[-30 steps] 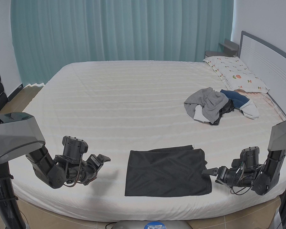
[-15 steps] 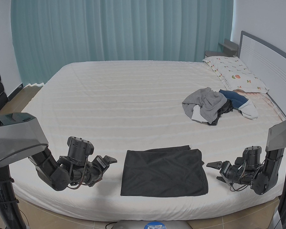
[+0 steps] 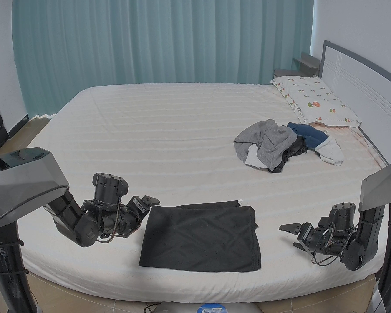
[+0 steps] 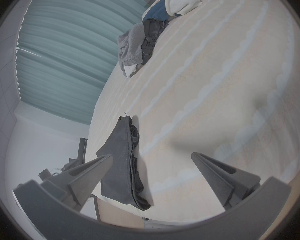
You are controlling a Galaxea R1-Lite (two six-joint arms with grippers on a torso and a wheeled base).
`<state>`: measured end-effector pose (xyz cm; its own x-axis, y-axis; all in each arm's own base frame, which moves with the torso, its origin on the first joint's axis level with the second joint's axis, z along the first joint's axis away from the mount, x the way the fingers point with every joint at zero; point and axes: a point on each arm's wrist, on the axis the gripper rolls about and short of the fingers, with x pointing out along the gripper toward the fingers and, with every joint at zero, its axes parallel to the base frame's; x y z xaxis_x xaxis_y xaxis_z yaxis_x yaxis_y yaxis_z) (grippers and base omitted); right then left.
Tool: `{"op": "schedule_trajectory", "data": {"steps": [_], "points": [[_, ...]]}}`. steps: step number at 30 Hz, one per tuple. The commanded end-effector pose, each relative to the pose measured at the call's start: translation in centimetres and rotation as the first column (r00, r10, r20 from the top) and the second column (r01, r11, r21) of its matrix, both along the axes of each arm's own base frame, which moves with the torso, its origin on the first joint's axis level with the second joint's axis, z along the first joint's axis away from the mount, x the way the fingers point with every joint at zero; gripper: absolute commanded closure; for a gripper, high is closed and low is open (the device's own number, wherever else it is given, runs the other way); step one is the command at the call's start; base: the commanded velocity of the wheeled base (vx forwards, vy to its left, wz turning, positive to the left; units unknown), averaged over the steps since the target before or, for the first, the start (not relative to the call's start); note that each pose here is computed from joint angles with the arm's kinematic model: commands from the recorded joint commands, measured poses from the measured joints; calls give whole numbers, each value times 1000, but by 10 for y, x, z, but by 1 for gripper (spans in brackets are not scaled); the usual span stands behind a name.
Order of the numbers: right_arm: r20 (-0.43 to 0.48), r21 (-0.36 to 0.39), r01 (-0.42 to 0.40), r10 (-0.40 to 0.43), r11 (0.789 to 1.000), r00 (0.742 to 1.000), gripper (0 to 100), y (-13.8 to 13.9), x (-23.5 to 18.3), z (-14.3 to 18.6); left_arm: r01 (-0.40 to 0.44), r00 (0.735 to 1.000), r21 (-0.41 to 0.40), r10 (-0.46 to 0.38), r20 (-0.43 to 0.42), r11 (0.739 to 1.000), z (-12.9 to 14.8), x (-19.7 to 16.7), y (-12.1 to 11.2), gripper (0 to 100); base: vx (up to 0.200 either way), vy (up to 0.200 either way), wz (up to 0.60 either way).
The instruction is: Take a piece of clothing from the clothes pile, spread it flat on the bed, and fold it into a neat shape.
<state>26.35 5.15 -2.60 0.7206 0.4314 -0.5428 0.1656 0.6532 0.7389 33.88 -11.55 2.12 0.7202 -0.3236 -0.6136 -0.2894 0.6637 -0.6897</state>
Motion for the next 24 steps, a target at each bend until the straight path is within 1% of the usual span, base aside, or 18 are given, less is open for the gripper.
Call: {"op": "schedule_trajectory", "data": {"steps": [1, 5, 8, 10, 13, 21, 22, 24], "points": [[-25, -9, -28, 28, 1000, 999, 0, 6, -9, -9, 30, 1000, 69, -31, 6, 997, -23, 21, 1, 0, 0, 0, 0], [-13, -9, -31, 31, 999, 999, 0, 6, -11, -11, 78, 996, 123, -82, 25, 989, -35, 32, -5, 0, 0, 0, 0], [-18, -11, -33, 33, 999, 999, 0, 6, -12, -12, 88, 994, 175, -97, 45, 981, -43, 40, -8, 0, 0, 0, 0], [-19, -11, -34, 34, 999, 999, 0, 7, -12, -12, 81, 994, 188, -93, 51, 979, -46, 45, -11, 0, 0, 0, 0], [-18, -12, -35, 35, 999, 999, 0, 7, -11, -12, 84, 994, 188, -96, 59, 979, -51, 49, -15, 0, 0, 0, 0], [-17, -12, -35, 35, 999, 999, 0, 7, -11, -12, 84, 993, 185, -98, 66, 979, -50, 52, -17, 0, 0, 0, 0], [-17, -12, -37, 37, 999, 999, 0, 8, -11, -12, 86, 993, 184, -99, 66, 979, -50, 52, -17, 100, 0, 0, 0], [-17, -12, -37, 37, 999, 999, 0, 8, -11, -12, 85, 993, 186, -99, 67, 979, -51, 52, -17, 100, 0, 0, 0]]}}
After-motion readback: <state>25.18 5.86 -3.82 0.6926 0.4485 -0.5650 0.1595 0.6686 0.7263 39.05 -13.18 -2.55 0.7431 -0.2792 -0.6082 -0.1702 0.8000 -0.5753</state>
